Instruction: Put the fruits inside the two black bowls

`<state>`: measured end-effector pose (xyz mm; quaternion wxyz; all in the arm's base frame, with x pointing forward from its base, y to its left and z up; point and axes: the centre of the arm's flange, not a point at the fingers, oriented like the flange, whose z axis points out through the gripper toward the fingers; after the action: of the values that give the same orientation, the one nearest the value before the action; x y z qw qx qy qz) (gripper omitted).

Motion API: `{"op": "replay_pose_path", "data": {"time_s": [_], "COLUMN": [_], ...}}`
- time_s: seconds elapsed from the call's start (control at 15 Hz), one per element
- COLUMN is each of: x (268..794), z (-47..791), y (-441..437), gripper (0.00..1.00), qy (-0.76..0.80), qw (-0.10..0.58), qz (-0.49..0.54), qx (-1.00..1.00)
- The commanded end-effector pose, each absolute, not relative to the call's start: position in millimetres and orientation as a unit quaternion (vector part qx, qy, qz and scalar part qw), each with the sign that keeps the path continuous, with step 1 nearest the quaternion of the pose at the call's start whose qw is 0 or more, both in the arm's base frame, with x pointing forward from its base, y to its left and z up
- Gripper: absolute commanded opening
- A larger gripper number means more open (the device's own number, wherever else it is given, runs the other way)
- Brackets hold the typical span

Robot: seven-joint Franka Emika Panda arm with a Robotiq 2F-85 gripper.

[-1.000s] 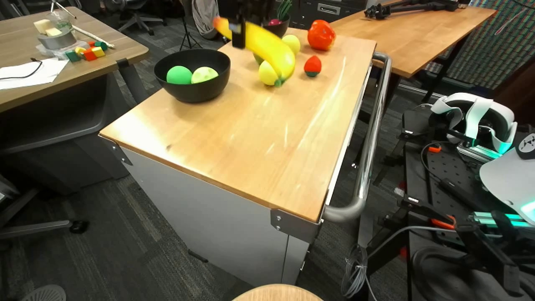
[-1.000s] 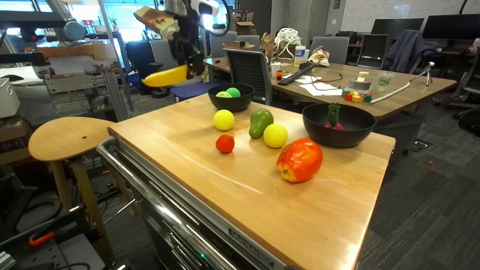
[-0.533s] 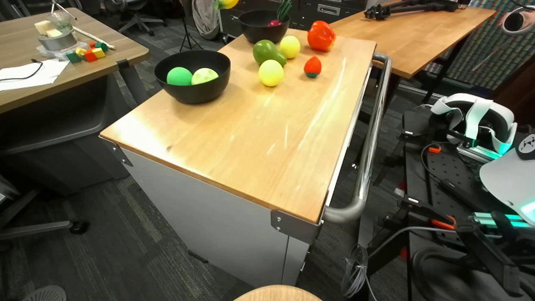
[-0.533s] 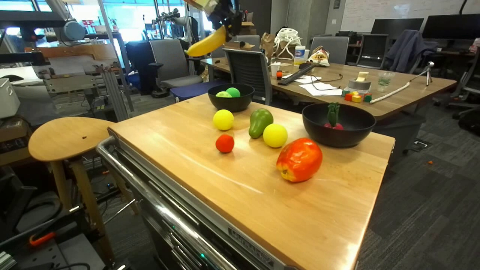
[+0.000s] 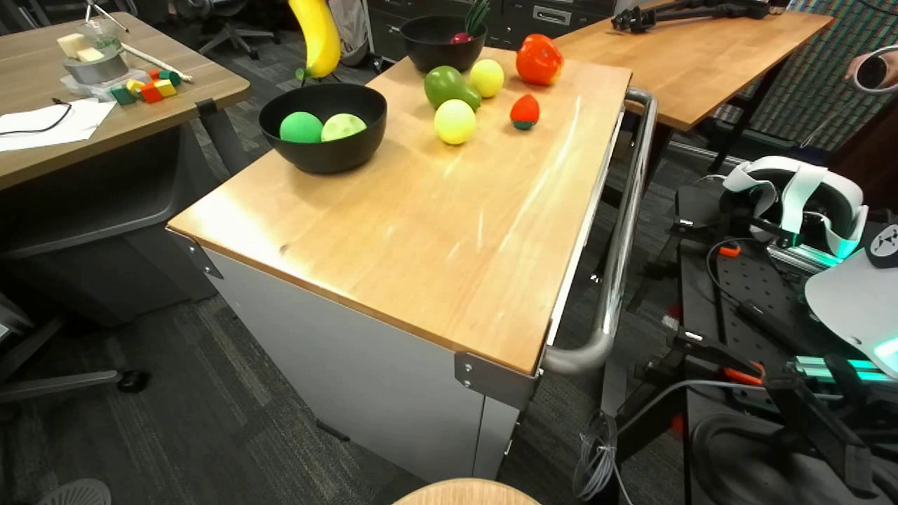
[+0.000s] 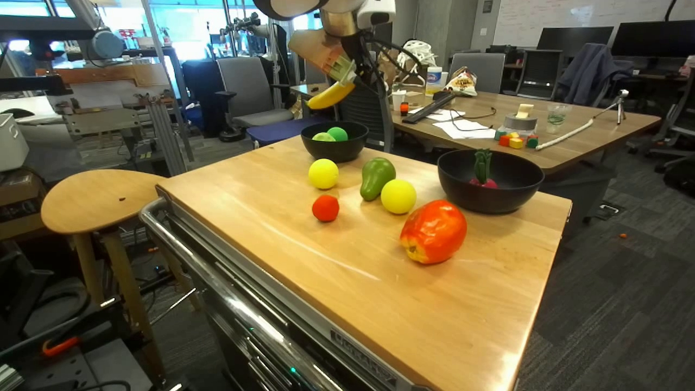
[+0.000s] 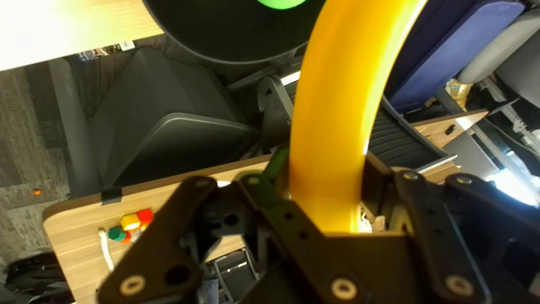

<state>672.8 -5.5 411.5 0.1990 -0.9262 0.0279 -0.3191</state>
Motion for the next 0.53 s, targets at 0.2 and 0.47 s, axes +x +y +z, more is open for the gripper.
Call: {"op": "replay_pose_path", "data": {"time_s": [0.2, 0.47], "x": [702.8, 702.6], "z": [379.4, 361.1], "y": [0.5, -4.4], "gripper": [0.13, 0.13], "qy": [-0.020, -0.021], "qw": [0.189, 0.183], "qz": [-0.331, -0.321], "qx": [-0.924, -0.929]}}
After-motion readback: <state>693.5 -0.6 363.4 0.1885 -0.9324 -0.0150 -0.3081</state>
